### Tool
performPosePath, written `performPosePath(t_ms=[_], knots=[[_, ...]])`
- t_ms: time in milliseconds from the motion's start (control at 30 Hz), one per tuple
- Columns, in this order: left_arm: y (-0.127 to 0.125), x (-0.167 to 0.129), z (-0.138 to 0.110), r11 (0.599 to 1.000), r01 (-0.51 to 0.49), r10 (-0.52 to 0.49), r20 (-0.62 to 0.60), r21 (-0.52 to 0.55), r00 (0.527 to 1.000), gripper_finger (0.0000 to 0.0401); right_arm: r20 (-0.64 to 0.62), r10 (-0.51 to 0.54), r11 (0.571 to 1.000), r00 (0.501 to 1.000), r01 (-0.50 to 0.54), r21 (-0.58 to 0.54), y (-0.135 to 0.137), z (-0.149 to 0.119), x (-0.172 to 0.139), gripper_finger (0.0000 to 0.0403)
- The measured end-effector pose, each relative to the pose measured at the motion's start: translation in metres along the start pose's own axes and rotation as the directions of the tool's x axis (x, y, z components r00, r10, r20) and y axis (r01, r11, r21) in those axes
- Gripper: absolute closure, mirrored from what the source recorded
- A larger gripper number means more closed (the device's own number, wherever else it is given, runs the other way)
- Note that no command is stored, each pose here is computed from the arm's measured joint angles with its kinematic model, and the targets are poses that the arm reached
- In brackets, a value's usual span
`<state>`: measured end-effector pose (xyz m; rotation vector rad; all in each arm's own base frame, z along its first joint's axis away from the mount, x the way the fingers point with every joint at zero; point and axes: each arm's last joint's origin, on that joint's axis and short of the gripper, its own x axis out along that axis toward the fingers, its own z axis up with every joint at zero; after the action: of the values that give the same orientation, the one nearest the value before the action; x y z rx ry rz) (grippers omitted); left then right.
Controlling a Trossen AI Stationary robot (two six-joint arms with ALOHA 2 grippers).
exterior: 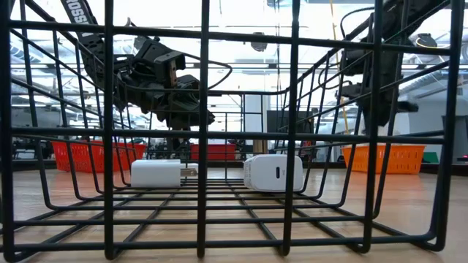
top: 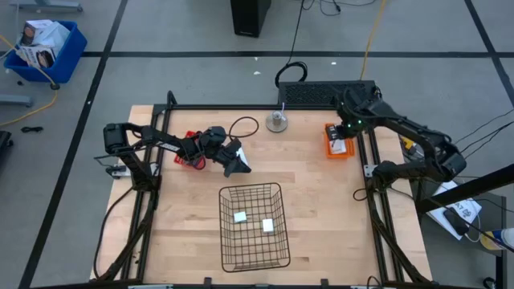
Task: Pick and place items into bin
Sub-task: Put the top white card reader box into the orange bin, then put the white card reader box into the orange basket
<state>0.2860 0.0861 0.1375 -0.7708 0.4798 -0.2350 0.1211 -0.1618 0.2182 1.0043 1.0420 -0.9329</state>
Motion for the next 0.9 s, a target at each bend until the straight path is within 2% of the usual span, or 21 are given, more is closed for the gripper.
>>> performPosePath(t_ms=[100, 200, 367, 600, 900], knots=[[0.0, 0.0, 0.001, 1.0, 0.003, -0.003, 0.007, 0.006, 1.0, 0.037, 0.032, 0.107, 0.994, 0.994, -0.107, 0.005, 0.0, 0.004, 0.006, 0.0368], [-0.001, 0.0, 0.001, 1.0, 0.003, -0.004, 0.011, 0.004, 1.0, 0.037, 0.028, 0.102, 0.995, 0.994, -0.102, 0.004, -0.002, 0.003, 0.01, 0.0357], [-0.001, 0.0, 0.001, 1.0, 0.003, -0.003, 0.012, 0.004, 1.0, 0.037, 0.016, 0.064, 0.998, 0.998, -0.063, -0.028, -0.007, 0.001, 0.012, 0.0302], [-0.001, 0.0, 0.001, 1.0, 0.003, -0.003, 0.013, 0.008, 1.0, 0.037, 0.065, 0.116, 0.992, 0.991, -0.112, -0.056, -0.004, 0.006, 0.011, 0.023], [-0.001, 0.0, 0.001, 1.0, 0.003, -0.003, 0.012, 0.011, 1.0, 0.037, 0.135, 0.196, 0.98, 0.971, -0.19, -0.059, 0.0, 0.007, 0.001, 0.0202]])
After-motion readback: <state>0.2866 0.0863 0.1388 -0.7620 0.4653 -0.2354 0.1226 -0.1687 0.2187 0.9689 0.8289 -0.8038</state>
